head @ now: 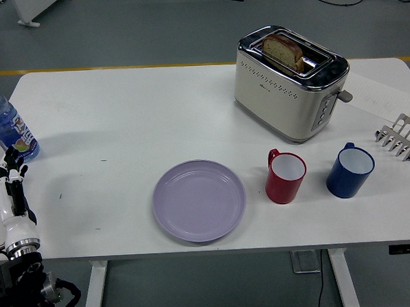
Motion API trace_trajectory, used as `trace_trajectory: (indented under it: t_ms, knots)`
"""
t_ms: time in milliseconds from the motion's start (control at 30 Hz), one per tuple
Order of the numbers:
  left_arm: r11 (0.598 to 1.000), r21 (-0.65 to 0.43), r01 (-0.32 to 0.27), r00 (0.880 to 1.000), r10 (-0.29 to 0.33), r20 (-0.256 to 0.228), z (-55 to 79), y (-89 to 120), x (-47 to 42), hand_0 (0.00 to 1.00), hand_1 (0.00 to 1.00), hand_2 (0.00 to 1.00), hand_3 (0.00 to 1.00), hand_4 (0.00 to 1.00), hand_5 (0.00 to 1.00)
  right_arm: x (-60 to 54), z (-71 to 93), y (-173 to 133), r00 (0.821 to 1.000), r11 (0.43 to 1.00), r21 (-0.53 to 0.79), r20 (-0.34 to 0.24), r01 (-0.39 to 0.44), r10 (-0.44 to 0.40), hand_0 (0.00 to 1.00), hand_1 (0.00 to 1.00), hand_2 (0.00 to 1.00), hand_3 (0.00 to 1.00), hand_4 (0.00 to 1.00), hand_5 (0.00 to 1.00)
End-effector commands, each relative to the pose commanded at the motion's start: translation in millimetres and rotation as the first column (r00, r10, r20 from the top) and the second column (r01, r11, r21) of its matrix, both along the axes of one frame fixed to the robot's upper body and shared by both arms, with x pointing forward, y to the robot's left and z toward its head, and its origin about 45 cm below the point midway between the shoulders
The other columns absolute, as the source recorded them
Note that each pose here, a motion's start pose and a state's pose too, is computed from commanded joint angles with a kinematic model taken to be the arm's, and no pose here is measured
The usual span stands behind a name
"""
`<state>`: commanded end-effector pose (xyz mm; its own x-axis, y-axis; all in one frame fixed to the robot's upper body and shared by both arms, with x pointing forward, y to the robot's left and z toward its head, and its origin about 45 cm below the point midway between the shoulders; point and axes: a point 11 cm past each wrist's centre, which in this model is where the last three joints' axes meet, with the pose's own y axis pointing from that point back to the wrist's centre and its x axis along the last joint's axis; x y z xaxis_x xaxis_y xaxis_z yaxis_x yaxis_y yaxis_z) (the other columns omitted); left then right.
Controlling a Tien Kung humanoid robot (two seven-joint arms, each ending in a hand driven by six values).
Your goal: Push plate across desktop
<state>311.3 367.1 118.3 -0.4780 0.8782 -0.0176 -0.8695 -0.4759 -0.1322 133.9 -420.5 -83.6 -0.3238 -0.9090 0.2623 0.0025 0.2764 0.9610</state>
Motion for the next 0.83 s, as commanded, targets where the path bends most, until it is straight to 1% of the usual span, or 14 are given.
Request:
trace_trajectory:
  t_ms: [167,400,833]
  knots:
    - [1.0,0.004,-0.004,1.0,0.004,0.004,1.7,1,-0.2,0.844,0.887,0.908,0.884,0.575,0.998,-2.0,-0.6,0,1.0,1.0,0.0,-0.003,0.001,-0.001,0.628,0.59,0.674,0.601,0.357,0.381]
    - [1.0,0.007,-0.008,1.0,0.008,0.008,3.2,3,0.2,0.842,0.886,0.907,0.882,0.571,0.997,-1.3,-0.6,0,1.0,1.0,0.001,0.003,0.006,-0.006,0.628,0.588,0.673,0.601,0.355,0.381]
    - [1.0,0.008,-0.014,0.999,0.014,0.034,12.1,5,6.0,0.839,0.884,0.904,0.873,0.57,0.988,5.7,1.1,1,1.0,1.0,0.003,0.02,0.009,-0.01,0.627,0.588,0.673,0.601,0.354,0.381]
